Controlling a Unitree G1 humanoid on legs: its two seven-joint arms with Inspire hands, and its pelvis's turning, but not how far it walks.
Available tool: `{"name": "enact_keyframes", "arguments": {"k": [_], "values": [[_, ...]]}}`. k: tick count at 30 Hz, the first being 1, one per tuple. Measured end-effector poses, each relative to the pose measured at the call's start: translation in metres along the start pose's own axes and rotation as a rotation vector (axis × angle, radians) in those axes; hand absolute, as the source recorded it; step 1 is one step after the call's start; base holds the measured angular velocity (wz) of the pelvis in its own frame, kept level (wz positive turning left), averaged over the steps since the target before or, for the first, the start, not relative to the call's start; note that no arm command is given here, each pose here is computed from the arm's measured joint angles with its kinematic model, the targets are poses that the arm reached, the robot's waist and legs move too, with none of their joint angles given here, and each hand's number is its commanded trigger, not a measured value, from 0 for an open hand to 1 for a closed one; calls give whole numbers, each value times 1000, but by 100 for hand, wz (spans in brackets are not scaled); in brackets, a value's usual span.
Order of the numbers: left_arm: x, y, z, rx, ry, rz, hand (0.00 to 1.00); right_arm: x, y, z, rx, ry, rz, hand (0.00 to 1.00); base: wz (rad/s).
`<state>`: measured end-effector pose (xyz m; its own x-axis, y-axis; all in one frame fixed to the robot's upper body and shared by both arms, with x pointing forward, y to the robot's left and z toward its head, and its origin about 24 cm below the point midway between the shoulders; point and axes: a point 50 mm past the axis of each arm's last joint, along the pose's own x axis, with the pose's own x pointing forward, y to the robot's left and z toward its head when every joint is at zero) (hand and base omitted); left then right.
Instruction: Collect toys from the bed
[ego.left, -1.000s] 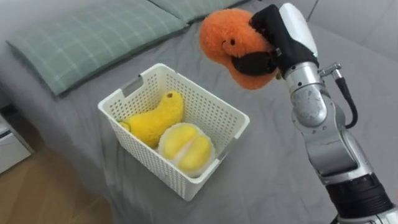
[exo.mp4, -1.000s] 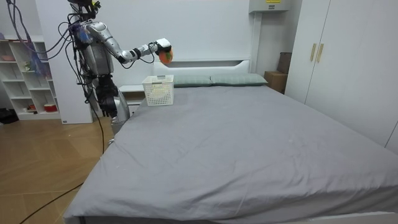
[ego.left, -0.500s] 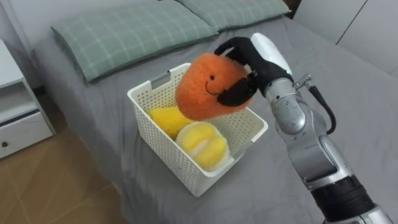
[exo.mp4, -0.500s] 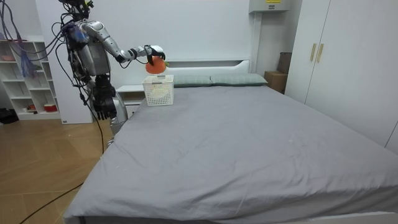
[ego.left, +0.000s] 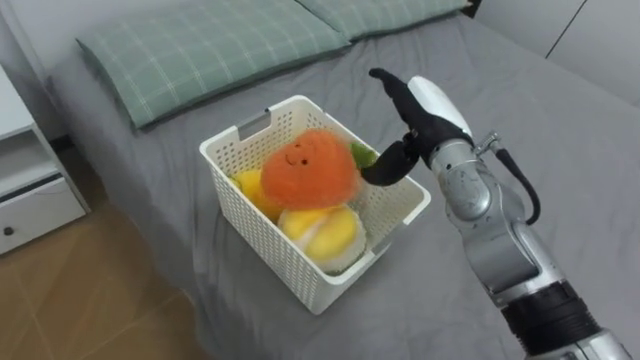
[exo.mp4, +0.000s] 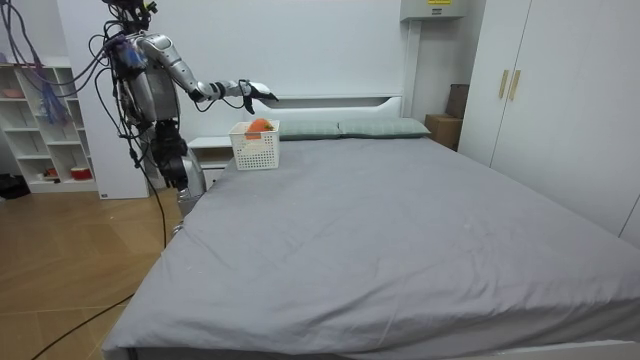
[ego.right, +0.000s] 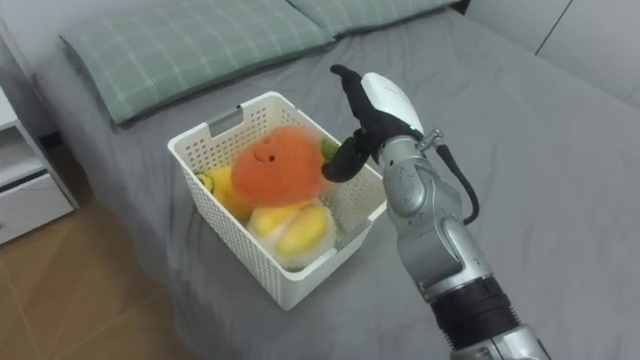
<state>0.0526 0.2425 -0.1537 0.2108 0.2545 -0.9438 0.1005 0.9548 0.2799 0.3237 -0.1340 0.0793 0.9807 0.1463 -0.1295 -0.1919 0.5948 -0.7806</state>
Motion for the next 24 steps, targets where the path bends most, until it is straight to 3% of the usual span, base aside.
{"name": "enact_keyframes", "arguments": {"k": [16, 24], "values": [[0, 1, -3, -7, 4, 2, 0, 0, -5, -6, 25, 12, -14, 0, -3], [-2, -1, -19, -19, 11, 0, 0, -11, -32, -33, 337, 33, -161, 0, -10]]}}
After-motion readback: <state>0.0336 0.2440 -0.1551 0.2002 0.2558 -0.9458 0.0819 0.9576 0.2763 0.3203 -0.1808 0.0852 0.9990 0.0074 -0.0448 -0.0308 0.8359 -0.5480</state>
